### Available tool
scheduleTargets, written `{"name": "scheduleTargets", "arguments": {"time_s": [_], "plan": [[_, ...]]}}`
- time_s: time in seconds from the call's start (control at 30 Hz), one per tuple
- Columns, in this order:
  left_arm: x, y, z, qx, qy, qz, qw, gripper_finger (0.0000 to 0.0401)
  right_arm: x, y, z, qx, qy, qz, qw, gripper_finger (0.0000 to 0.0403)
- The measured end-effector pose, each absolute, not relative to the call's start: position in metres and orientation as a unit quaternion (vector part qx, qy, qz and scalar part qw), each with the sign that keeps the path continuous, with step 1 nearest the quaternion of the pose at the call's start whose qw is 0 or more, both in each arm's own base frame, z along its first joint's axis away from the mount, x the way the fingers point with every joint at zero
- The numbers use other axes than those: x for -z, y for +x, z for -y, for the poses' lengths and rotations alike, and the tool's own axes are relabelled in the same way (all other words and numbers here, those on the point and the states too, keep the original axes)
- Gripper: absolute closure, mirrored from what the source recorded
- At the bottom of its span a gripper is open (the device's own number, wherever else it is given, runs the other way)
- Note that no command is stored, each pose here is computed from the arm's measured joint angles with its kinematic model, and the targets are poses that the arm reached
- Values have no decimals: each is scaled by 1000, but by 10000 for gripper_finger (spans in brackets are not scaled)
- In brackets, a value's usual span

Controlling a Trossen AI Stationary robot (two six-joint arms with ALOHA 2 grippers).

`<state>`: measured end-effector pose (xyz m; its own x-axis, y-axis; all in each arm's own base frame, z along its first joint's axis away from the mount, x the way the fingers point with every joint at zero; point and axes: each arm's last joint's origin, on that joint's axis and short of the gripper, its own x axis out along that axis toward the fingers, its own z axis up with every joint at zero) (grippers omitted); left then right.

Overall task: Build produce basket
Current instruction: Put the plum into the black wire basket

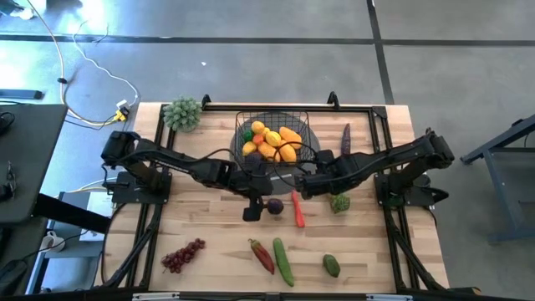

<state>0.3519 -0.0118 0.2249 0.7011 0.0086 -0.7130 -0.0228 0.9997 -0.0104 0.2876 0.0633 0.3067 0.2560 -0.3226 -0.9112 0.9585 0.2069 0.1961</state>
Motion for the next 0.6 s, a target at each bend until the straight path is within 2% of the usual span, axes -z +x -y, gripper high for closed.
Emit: {"name": "scheduleTargets", "arguments": {"time_s": [0.6], "plan": [[-171,376,19,-8,-11,-420,908,113,-307,289,-64,471,418,-379,677,142]]}}
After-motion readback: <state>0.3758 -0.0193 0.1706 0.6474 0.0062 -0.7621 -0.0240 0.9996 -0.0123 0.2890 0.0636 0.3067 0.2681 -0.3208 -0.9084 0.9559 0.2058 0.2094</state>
